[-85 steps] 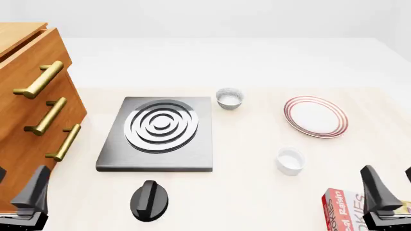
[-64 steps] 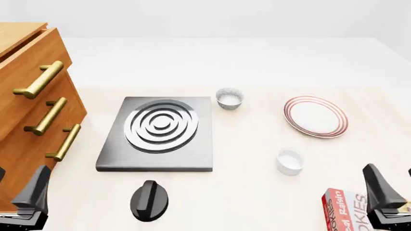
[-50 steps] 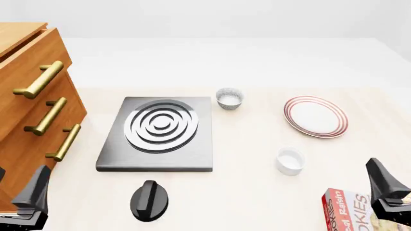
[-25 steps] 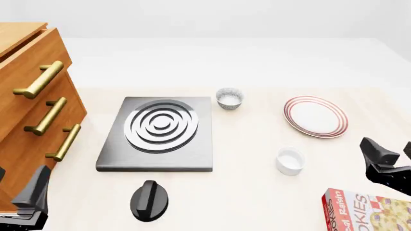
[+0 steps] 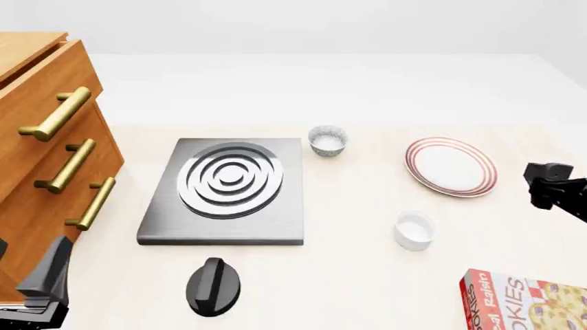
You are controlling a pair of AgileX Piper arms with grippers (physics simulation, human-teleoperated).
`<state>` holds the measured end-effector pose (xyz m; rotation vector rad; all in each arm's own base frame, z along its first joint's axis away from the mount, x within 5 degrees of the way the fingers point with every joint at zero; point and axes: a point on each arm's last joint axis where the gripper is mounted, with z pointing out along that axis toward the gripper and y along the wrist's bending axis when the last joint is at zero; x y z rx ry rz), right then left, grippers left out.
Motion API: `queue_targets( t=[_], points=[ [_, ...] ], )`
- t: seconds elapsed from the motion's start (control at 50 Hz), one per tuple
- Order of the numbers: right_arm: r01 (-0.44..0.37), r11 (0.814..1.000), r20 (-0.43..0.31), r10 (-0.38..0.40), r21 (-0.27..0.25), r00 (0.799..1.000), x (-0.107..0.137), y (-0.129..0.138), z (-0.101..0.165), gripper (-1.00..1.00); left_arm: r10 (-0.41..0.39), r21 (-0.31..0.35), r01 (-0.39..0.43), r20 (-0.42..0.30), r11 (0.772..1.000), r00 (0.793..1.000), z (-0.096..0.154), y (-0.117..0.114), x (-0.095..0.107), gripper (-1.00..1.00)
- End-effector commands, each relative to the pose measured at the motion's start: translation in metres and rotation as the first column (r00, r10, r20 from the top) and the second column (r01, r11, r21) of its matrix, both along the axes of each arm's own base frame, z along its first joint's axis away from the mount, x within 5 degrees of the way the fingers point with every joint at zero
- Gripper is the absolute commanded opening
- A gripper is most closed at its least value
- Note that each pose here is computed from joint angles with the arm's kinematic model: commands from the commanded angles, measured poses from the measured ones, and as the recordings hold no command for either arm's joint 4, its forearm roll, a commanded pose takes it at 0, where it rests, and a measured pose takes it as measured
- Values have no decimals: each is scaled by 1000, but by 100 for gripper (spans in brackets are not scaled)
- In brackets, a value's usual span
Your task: Pick the akita bowl next to the cookies box and place it on the plate.
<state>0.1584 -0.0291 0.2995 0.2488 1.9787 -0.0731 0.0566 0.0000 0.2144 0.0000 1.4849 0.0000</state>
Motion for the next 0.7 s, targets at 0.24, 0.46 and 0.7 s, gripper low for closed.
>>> queue_targets(
  t=[0.24,0.46,0.7],
  points=[
    [104,994,-170,-110,-45,979,47,-42,36,100,0,0,0,0,1000,1000,0,0,0,100],
    [149,987,-238,-158,-55,958,66,-66,39,100,0,0,0,0,1000,1000,0,0,0,100],
    [309,950,-433,-300,-52,850,105,-162,36,100,0,0,0,0,1000,1000,0,0,0,100]
  ],
)
